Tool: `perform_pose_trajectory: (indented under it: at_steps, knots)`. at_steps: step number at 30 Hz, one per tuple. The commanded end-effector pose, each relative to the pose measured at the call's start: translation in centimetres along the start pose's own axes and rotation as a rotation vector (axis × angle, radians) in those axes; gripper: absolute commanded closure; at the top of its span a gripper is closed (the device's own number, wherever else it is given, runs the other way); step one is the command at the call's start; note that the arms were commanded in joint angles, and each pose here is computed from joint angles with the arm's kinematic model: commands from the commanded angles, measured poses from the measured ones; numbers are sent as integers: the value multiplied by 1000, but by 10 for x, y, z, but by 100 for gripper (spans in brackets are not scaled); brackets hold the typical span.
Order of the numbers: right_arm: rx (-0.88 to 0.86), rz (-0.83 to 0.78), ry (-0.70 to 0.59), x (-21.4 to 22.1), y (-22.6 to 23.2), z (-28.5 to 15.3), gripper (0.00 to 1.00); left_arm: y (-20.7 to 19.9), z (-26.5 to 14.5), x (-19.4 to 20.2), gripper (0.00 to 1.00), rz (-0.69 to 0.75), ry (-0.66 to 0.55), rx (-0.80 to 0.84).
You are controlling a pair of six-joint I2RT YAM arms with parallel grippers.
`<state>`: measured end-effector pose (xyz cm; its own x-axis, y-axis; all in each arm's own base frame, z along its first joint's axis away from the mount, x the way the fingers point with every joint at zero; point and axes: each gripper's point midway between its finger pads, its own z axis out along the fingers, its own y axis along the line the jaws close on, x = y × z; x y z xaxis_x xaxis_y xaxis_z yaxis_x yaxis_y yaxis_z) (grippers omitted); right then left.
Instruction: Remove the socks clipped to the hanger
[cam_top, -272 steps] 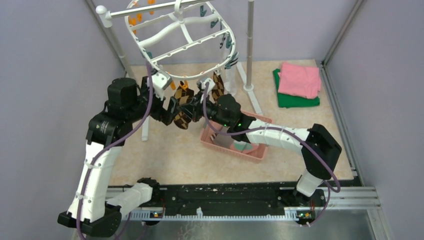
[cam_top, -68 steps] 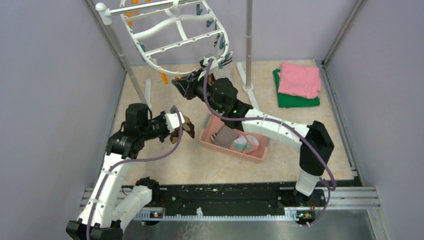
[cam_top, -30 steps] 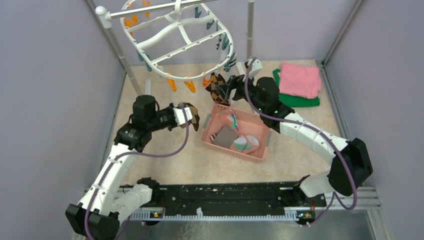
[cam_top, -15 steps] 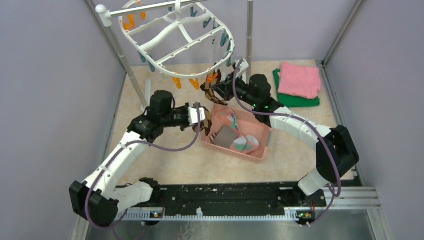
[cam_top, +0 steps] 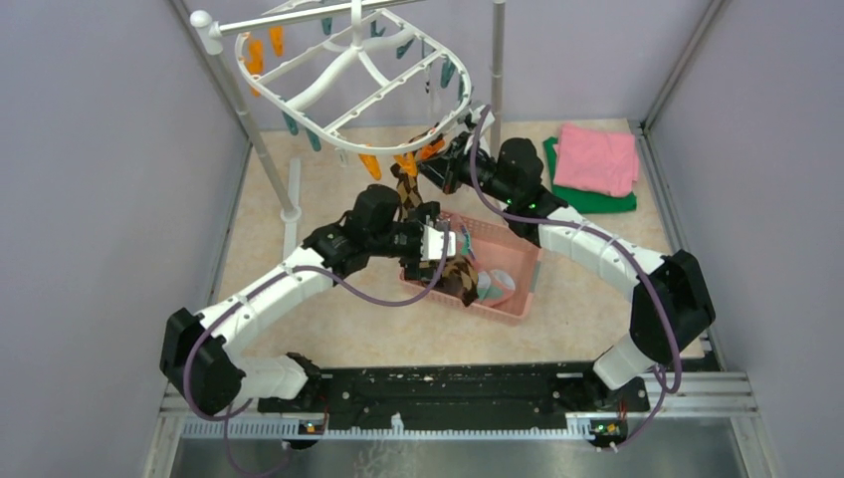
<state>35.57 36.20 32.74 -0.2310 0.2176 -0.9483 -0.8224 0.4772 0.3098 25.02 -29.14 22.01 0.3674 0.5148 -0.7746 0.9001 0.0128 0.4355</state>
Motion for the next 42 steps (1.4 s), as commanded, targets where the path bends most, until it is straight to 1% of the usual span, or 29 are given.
perform_pose_trajectory:
  at_steps: [1,4,6,9,12,16,22,28,31,33,36,42]
  knots:
    - [-41,7,-52,-23,9,3,100,20,-4,-19,1,52,-9,-66]
    - [-47,19,-50,-18,10,1,100,26,-23,-27,1,25,12,-117]
    - [-52,22,-48,-15,12,-1,100,17,-43,-33,1,-3,32,-102]
    - [-60,29,-41,-7,17,-2,100,3,-76,-47,1,-27,30,-99]
    - [-84,40,-43,-2,30,-2,100,4,-102,-60,1,-91,22,-162]
    - [-141,75,-58,2,61,2,100,14,-122,-67,1,-192,2,-276]
    - [-202,116,-65,6,106,1,100,20,-137,-57,1,-272,-3,-403]
    - [-239,168,-88,0,133,-1,100,19,-145,-28,1,-274,80,-476]
    - [-240,177,-100,-3,140,-2,100,23,-148,-11,1,-276,136,-533]
    - [-237,193,-98,-4,142,-1,100,21,-148,-5,1,-285,146,-546]
    - [-250,217,-89,-2,145,2,100,20,-146,-5,1,-314,118,-546]
    - [-297,271,-74,1,155,7,100,17,-134,-12,2,-403,42,-495]
